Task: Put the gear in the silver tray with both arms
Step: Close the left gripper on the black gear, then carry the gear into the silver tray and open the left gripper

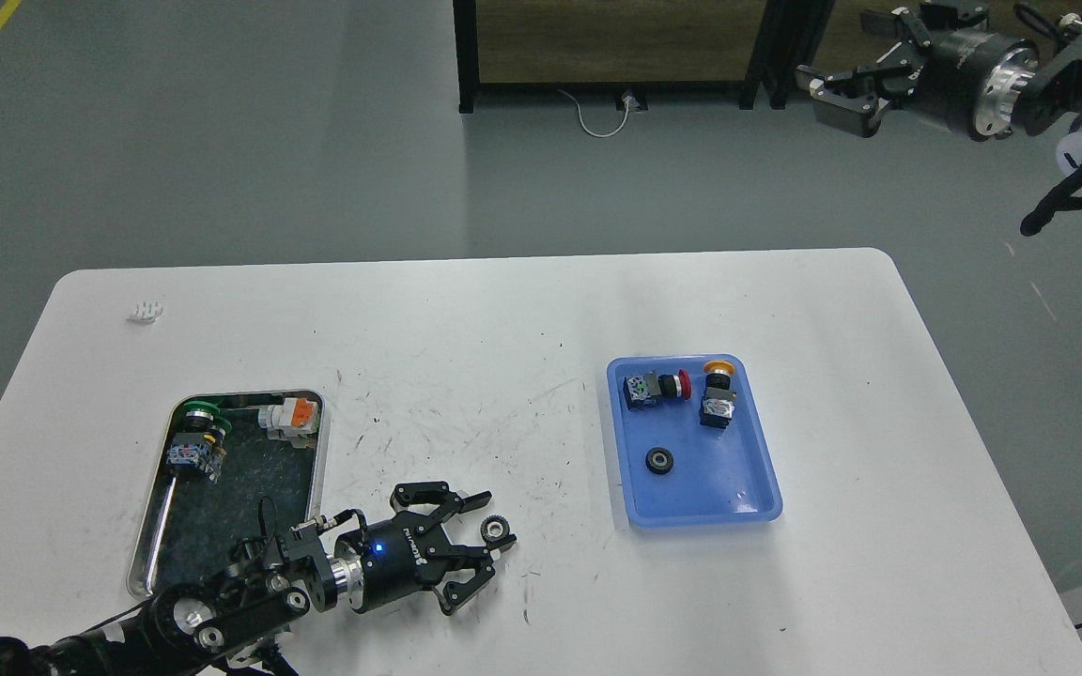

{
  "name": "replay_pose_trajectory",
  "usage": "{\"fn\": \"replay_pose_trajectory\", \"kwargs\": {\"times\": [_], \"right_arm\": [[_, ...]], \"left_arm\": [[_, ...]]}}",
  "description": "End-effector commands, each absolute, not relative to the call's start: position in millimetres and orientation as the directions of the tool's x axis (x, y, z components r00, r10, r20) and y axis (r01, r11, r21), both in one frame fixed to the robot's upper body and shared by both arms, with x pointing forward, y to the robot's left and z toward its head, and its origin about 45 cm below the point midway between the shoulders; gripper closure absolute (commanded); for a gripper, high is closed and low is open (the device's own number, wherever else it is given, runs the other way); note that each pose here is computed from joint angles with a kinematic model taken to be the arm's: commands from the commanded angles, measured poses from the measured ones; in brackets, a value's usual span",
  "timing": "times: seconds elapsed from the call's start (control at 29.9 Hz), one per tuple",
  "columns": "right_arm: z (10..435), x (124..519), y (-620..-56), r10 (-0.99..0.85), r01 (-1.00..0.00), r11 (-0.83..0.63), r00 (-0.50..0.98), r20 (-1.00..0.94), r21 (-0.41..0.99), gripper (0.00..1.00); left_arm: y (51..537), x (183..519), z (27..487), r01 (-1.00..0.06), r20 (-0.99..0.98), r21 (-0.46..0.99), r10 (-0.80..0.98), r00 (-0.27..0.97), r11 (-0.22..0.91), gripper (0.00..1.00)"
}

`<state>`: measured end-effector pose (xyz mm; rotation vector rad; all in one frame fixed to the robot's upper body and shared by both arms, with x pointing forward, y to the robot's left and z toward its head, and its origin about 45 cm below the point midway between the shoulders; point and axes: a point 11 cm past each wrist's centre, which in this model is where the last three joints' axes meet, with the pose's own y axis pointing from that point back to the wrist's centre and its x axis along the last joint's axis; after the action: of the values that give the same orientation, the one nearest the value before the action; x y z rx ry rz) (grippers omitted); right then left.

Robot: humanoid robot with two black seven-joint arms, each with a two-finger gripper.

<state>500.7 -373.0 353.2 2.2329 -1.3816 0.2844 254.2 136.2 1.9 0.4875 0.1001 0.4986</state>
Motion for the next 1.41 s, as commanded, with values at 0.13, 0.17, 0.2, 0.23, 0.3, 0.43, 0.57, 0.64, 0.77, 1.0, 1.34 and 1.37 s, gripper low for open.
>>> {"fn": "replay_pose_trajectory", "kwargs": {"times": [0.13,0.17,0.2,0.23,0.3,0.43,0.57,0.64,0.77,1.0,1.34,1.37], "right_arm": [[353,501,-372,-0.778,-0.881,-0.365,0.466,0.422,0.301,0.12],[354,501,-372,-0.777,-0.881,-0.365,0.466,0.423,0.299,0.12],[354,501,-372,-0.778,-0.882,-0.365,0.465,0.422,0.298,0.12],[354,501,-372,-0.777,-0.881,-0.365,0.466,0.423,0.299,0.12],[354,501,-372,-0.777,-0.881,-0.365,0.466,0.423,0.299,0.12],[354,501,-372,-0.778,-0.882,-0.363,0.464,0.423,0.300,0.12],[354,501,-373,-0.779,-0.883,-0.362,0.463,0.423,0.300,0.12],[354,501,-374,-0.780,-0.884,-0.358,0.460,0.424,0.300,0.12],[353,502,-374,-0.781,-0.884,-0.358,0.459,0.423,0.300,0.12],[350,502,-371,-0.779,-0.880,-0.364,0.467,0.419,0.304,0.12],[332,504,-353,-0.767,-0.861,-0.387,0.499,0.404,0.329,0.12],[330,505,-352,-0.766,-0.860,-0.387,0.501,0.402,0.333,0.12]], "left_arm": [[134,249,0,-0.414,0.020,0.481,0.462,0.886,0.773,0.65],[134,248,-1,-0.411,0.019,0.481,0.459,0.888,0.774,0.68],[134,248,-1,-0.411,0.019,0.481,0.459,0.888,0.774,0.69],[133,248,0,-0.409,0.019,0.481,0.457,0.889,0.776,0.71],[133,248,0,-0.409,0.019,0.480,0.456,0.890,0.776,0.75],[130,249,2,-0.406,0.017,0.473,0.452,0.892,0.782,0.81],[126,256,11,-0.415,0.018,0.448,0.456,0.890,0.792,0.81],[126,266,21,-0.428,0.027,0.426,0.462,0.886,0.797,0.81],[151,301,49,-0.489,0.065,0.393,0.507,0.860,0.779,0.81],[229,330,89,-0.531,0.100,0.414,0.543,0.834,0.739,0.81],[327,304,92,-0.555,0.126,0.541,0.592,0.796,0.632,0.79],[332,299,89,-0.554,0.121,0.550,0.597,0.793,0.624,0.79]]}}
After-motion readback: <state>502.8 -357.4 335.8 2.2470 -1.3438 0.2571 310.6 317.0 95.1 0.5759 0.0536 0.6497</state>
